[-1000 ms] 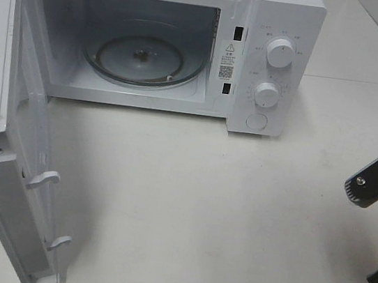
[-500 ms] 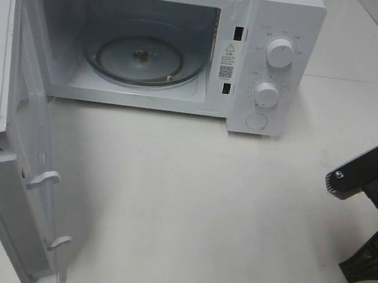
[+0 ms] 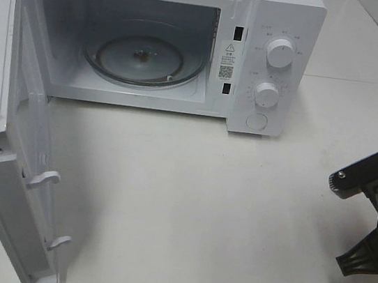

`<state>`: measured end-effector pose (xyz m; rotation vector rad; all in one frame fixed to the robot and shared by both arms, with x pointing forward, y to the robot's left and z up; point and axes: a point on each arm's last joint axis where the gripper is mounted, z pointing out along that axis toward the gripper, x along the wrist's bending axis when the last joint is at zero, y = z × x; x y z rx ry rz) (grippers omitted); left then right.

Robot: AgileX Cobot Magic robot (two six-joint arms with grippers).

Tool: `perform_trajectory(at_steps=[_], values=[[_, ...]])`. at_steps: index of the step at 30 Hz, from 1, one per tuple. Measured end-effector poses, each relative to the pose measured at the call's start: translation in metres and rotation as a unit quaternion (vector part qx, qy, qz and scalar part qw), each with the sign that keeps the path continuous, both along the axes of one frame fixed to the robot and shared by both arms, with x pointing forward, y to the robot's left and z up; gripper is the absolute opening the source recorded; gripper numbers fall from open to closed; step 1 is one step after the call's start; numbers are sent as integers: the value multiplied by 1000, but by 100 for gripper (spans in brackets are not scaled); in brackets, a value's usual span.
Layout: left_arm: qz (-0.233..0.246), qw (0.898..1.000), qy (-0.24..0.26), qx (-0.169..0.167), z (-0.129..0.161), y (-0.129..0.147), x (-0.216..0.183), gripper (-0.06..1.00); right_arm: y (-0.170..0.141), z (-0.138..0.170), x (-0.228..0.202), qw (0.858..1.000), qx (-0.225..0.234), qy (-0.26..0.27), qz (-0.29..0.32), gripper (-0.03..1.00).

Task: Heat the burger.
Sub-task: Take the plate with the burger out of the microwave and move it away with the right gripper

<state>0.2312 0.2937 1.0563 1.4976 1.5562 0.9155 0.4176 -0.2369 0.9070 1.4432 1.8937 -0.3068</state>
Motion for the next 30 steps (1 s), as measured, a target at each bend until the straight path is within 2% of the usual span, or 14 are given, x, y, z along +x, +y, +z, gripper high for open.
perform_trajectory(at_steps=[13, 18, 30], values=[[0, 1000, 0, 0, 0, 0, 0, 97, -13, -22, 16, 999, 6, -19, -36, 10], [0, 1000, 0, 0, 0, 0, 0, 97, -12, -31, 20, 999, 4, -26, -33, 10], [0, 1000, 0, 0, 0, 0, 0, 97, -11, -57, 21, 999, -5, -7, -36, 10]])
